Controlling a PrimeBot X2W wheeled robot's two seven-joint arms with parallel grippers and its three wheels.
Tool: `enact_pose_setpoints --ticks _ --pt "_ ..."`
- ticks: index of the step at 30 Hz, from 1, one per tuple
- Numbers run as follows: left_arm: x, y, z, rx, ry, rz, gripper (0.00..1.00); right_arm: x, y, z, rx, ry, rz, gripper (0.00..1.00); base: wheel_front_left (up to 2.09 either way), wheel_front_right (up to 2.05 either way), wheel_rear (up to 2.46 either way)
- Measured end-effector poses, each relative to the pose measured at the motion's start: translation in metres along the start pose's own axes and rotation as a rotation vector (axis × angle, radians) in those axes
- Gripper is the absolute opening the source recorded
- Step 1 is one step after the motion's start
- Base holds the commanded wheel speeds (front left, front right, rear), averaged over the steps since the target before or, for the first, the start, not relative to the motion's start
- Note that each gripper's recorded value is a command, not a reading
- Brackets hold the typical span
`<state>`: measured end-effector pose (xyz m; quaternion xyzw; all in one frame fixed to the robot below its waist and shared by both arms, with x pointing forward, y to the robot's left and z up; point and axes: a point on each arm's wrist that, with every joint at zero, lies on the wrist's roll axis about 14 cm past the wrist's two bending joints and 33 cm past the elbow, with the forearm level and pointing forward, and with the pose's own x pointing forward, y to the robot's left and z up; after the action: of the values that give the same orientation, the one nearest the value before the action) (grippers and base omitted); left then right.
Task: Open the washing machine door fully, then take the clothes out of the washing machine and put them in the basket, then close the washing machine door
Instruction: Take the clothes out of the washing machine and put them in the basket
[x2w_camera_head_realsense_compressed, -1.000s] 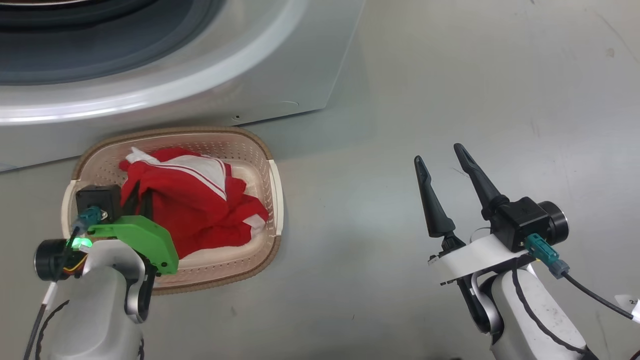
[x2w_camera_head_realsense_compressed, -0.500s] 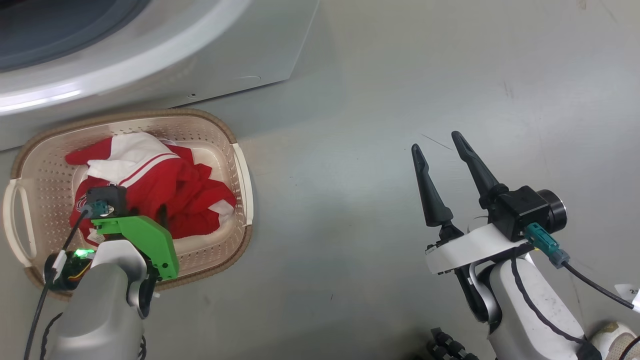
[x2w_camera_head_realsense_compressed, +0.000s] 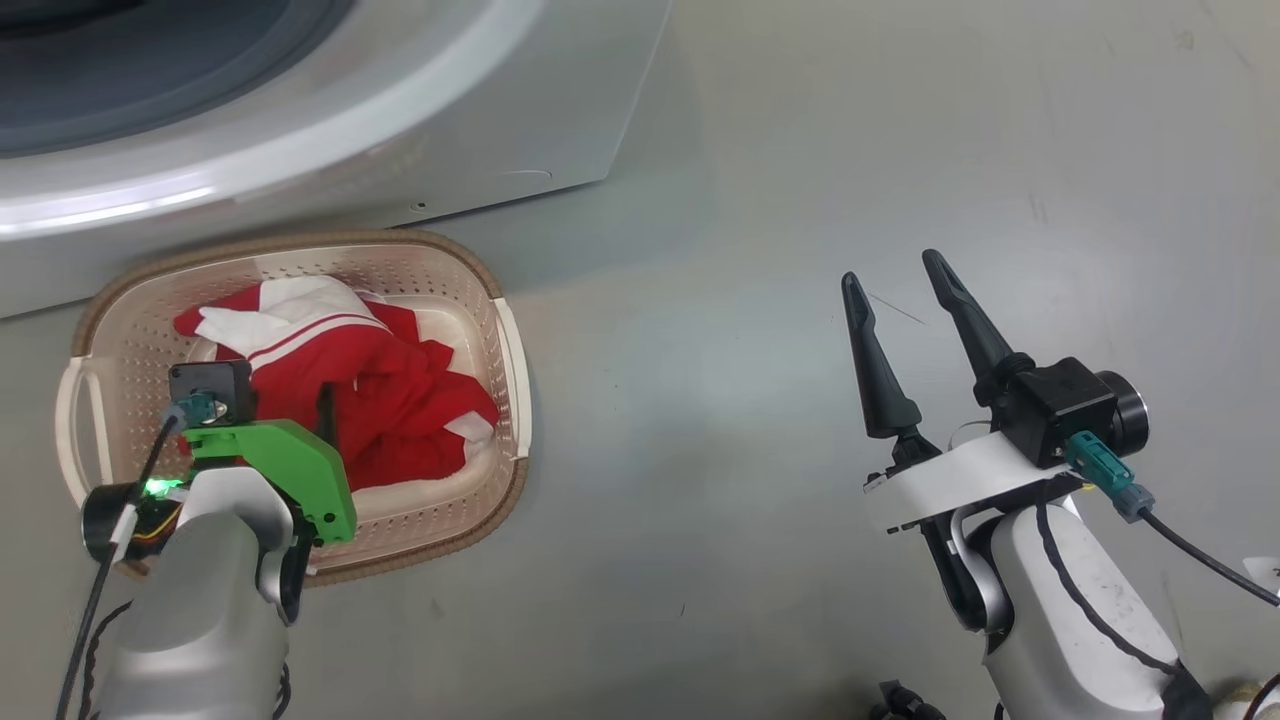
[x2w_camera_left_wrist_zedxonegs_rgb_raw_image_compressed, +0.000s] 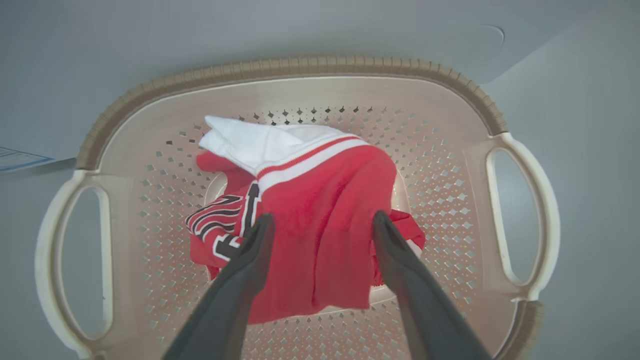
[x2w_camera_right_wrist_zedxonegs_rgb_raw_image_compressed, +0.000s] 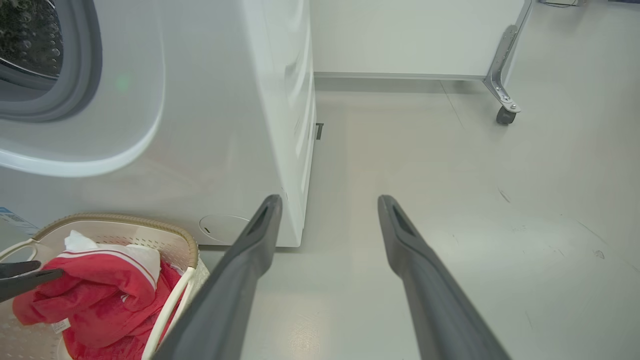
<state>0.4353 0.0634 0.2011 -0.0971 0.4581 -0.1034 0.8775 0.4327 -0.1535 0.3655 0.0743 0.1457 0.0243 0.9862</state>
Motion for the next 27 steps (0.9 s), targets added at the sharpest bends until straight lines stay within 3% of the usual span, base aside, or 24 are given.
enact_pose_setpoints --ticks 12,27 --pt "-0.037 0.002 0.072 0.015 -0.341 0.015 1.00 0.000 0.005 0.025 0.002 -0.068 0.008 1.00 0.00 0.00 0.00" --pt "-0.119 0.003 0.136 0.016 -0.629 0.030 1.00 -0.025 0.016 0.043 -0.011 -0.109 0.040 1.00 0.00 0.00 0.00"
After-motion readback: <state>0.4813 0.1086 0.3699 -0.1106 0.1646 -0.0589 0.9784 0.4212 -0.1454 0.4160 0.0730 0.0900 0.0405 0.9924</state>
